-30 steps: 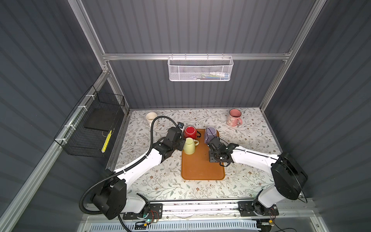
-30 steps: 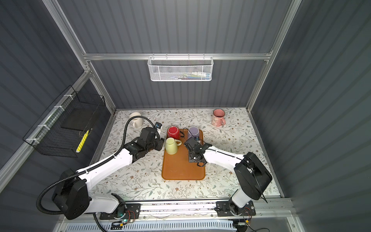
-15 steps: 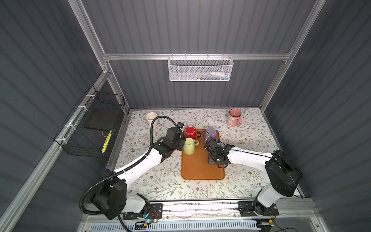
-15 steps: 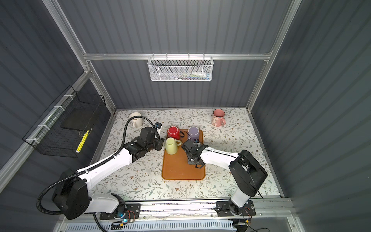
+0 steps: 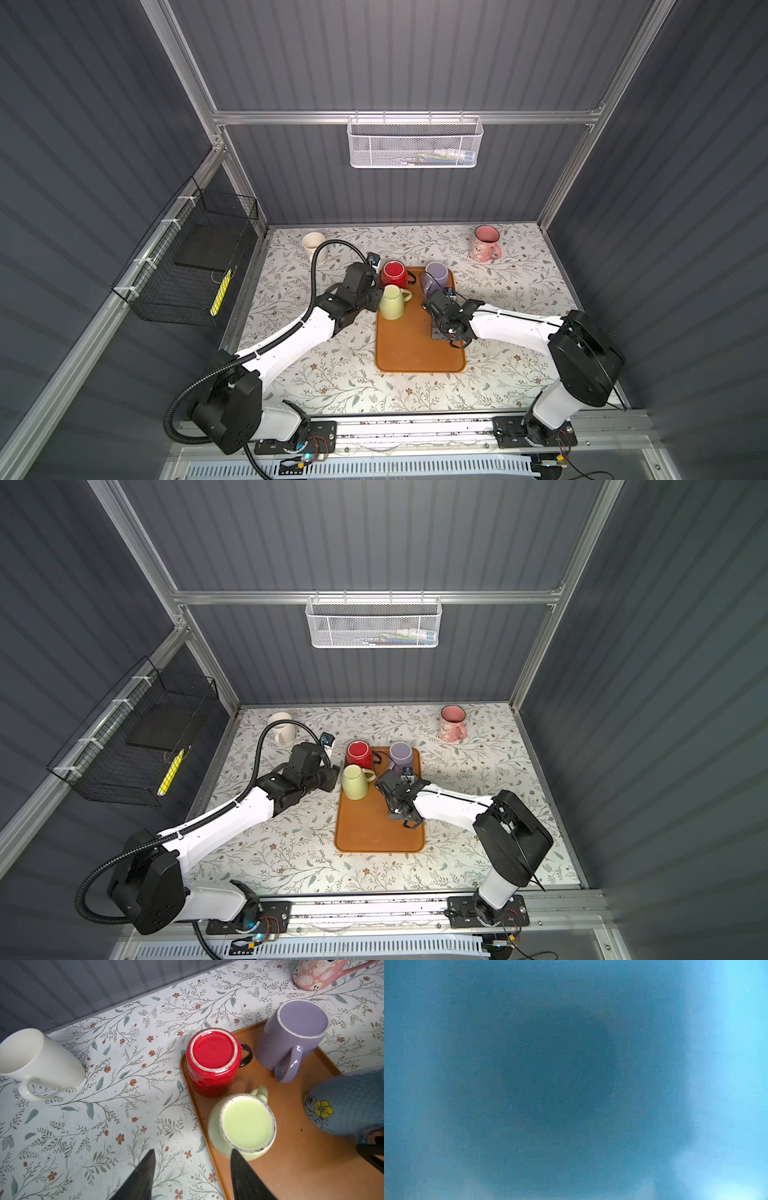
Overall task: Turn the mug right side up
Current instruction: 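Lower the right gripper onto the rim of the blue mug, then close the right gripper on the blue mug's rim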
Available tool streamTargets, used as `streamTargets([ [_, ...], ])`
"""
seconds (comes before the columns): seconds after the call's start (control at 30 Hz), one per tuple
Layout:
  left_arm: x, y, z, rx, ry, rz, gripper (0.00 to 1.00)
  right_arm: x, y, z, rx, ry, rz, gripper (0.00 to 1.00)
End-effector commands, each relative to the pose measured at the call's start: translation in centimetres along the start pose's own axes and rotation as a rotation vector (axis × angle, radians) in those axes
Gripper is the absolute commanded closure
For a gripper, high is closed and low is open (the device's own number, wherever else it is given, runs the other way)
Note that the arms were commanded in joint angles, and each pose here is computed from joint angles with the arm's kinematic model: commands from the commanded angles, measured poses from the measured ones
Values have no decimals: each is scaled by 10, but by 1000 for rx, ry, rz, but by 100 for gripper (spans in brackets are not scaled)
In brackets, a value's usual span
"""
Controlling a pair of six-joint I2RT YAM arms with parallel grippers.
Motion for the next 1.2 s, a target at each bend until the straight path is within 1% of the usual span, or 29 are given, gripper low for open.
streamTargets([
  [0.0, -2, 2, -1, 6, -6, -19, 42, -2, -3, -4, 22, -16, -1, 75],
  [0.27, -4, 0, -1, 15, -7, -24, 42, -5, -2, -8, -11, -18, -28, 94],
  [0.4, -4, 0, -2, 17, -6, -27, 42, -5, -3, -8, -44, -6, -11, 100],
  [0.53, -5, -1, -3, 23, -5, -31, 42, -9, -8, -11, -78, -4, 19, 100],
  [0.63, -8, -1, -4, 25, -11, -33, 42, -16, -12, -18, -102, -18, 15, 100],
  [0.97, -18, -5, -1, 51, -20, -46, 42, -34, -14, -40, -267, -70, 42, 100],
  [1.17, -24, -7, -2, 67, -28, -51, 42, -42, -16, -51, -322, -96, 54, 100],
])
Point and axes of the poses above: each gripper's point midway between its finger pads, its own z axis out along the fingers, its own y axis along the line the jaws close on, x = y × z, the point moved 1 cm from there along -z, back along the fingers, and after that the axes turned 5 degrees about z, right-handed, at the moved point
